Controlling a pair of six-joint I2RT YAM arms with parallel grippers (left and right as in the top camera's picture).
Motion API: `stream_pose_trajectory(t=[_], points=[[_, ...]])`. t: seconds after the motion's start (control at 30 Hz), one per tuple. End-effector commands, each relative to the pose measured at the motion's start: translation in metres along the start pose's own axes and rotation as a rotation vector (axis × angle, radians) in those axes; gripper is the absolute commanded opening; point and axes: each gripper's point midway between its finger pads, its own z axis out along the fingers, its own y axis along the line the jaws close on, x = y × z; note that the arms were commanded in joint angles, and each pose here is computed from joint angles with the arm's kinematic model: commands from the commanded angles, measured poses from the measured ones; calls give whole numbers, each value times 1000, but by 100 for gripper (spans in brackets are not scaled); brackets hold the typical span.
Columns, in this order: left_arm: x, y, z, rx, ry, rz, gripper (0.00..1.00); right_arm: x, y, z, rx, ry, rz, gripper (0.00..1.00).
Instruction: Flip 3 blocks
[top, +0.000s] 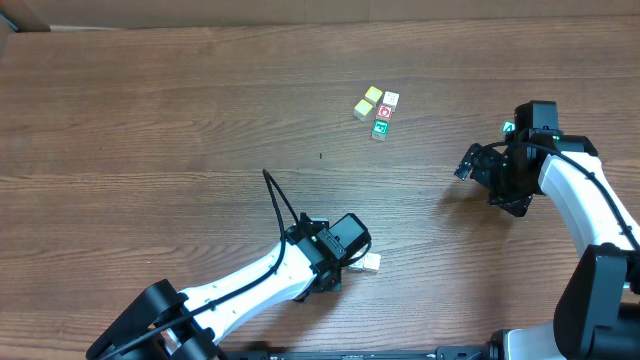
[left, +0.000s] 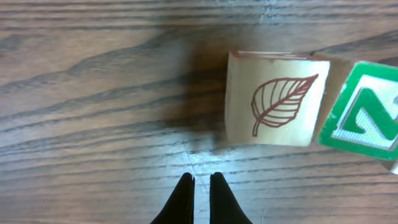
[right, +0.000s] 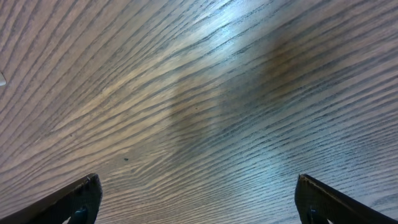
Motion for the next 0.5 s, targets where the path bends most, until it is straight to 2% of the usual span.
stream_pose_trajectory(t=[0.0, 0.27, 0.47], points=[[-23, 0, -16, 10, -82, -13, 4, -6, 2, -4, -7, -20, -8, 100], [-41, 4, 1, -29, -122, -46, 4, -6, 2, -4, -7, -20, -8, 100], [-50, -9, 5, 12, -153, -27, 4, -6, 2, -4, -7, -20, -8, 100]])
